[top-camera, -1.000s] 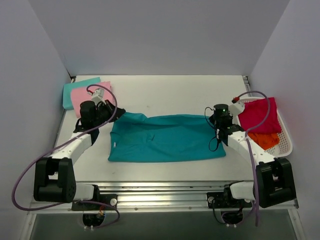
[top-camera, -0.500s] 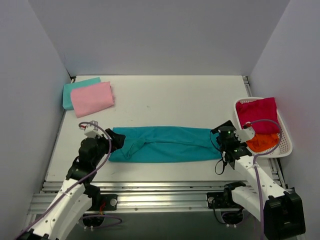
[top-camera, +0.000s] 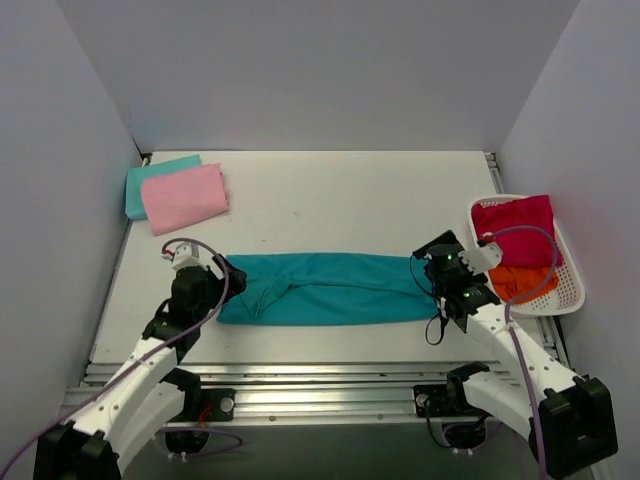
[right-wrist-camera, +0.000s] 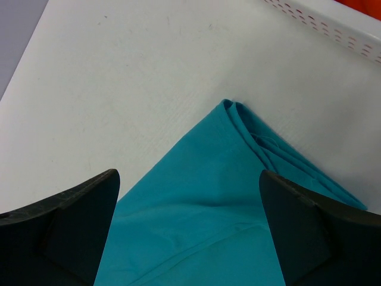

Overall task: Fold and stack the t-shirts
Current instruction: Fold the tshirt

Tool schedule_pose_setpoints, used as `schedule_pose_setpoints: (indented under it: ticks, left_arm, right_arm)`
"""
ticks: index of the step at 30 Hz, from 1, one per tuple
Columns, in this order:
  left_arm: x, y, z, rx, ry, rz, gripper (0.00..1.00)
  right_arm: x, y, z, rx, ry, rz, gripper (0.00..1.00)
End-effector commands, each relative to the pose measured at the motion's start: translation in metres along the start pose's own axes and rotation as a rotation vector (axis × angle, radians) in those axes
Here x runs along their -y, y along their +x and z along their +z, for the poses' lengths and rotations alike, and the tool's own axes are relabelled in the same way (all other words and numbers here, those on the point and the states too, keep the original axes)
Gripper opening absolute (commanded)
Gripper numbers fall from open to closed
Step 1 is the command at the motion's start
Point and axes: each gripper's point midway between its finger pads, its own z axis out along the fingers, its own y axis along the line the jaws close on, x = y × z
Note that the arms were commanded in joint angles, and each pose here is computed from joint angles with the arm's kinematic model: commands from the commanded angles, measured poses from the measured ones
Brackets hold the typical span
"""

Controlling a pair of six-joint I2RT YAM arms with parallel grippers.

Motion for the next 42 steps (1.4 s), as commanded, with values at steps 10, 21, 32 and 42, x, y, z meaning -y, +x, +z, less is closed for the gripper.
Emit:
schedule_pose_setpoints:
  ticks: [10,21,32,42]
  left_arm:
    - [0.003,-0.001,0.061,0.029,-0.109,-0.08,0.86]
    - [-0.008,0.018,0.108,-0.027,-0.194,-0.051,0.78]
    - [0.007,0.024,0.174,-0.095,-0.204,0.009,0.02]
    - [0.084,-0.059,0.284,-0.098,-0.042,0.091,0.02]
  right_arm:
    - [-0.043,-0.022,0.015,0.064,-0.004,-0.039,1.0]
    - [-0.064,-0.05,0.005,0.113,-0.065,-0.008,1.0]
    - [-0.054,-0.077,0.02,0.163,-0.053,0.043,1.0]
    - [-0.077,-0.082,0.054,0.168,-0.048,0.055,1.0]
